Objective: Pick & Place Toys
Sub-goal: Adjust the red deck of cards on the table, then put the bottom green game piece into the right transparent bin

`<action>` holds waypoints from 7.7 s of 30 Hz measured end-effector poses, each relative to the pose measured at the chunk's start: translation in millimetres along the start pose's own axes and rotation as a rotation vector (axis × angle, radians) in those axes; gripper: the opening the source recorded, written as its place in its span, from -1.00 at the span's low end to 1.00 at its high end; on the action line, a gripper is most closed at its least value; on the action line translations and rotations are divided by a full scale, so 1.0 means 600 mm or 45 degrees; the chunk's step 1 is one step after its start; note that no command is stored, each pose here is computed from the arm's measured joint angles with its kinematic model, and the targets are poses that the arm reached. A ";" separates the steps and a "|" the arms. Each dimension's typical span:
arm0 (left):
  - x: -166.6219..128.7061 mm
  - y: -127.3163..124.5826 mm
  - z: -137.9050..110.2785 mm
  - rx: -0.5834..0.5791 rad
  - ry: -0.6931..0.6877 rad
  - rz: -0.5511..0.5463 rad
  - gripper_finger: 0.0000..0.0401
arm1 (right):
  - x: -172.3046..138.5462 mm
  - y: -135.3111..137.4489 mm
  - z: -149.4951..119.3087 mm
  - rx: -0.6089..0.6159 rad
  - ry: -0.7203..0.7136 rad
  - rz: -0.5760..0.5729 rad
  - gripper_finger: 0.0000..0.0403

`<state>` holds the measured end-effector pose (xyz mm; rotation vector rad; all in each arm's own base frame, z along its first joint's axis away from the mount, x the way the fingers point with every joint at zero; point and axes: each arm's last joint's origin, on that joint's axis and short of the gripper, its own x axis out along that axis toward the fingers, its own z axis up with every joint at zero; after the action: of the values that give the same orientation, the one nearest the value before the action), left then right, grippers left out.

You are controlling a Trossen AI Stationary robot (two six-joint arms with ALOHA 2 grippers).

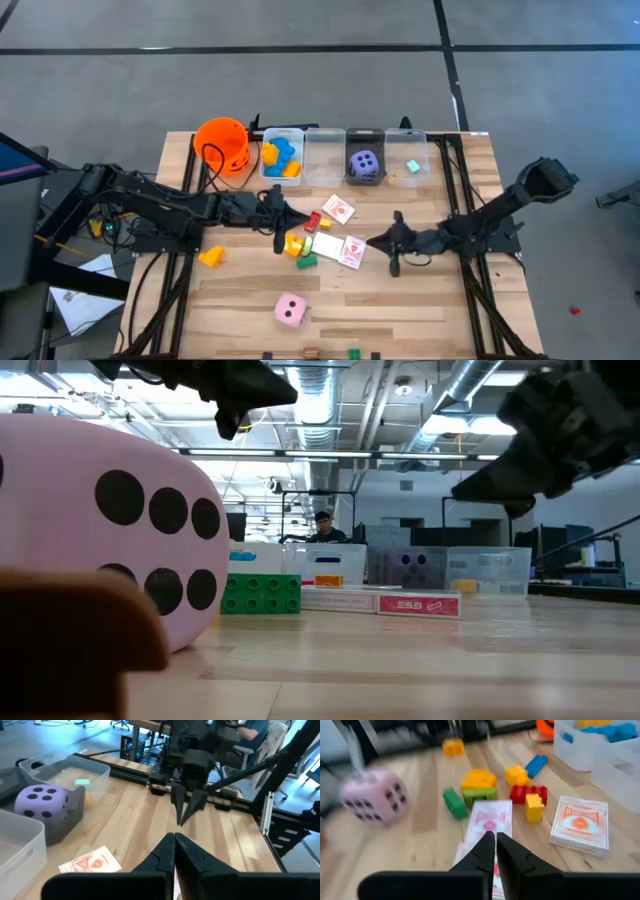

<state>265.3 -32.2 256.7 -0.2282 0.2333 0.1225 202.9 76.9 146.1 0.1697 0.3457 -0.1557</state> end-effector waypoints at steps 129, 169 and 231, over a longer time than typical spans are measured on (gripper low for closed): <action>0.000 0.001 -0.001 0.013 0.009 0.008 -1.00 | 0.021 0.285 0.078 -0.023 1.142 0.205 -1.00; -0.092 -0.213 -0.034 -0.003 -0.237 -0.696 -1.00 | 0.082 0.536 0.095 -0.232 1.124 0.221 0.41; -0.092 -0.213 -0.034 -0.004 -0.237 -0.695 -1.00 | 0.141 0.496 0.042 -0.314 1.185 0.093 0.42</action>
<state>226.2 -165.8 277.8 -0.2748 -0.0199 -0.3959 343.2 351.4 181.1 -0.0020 1.2772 0.0517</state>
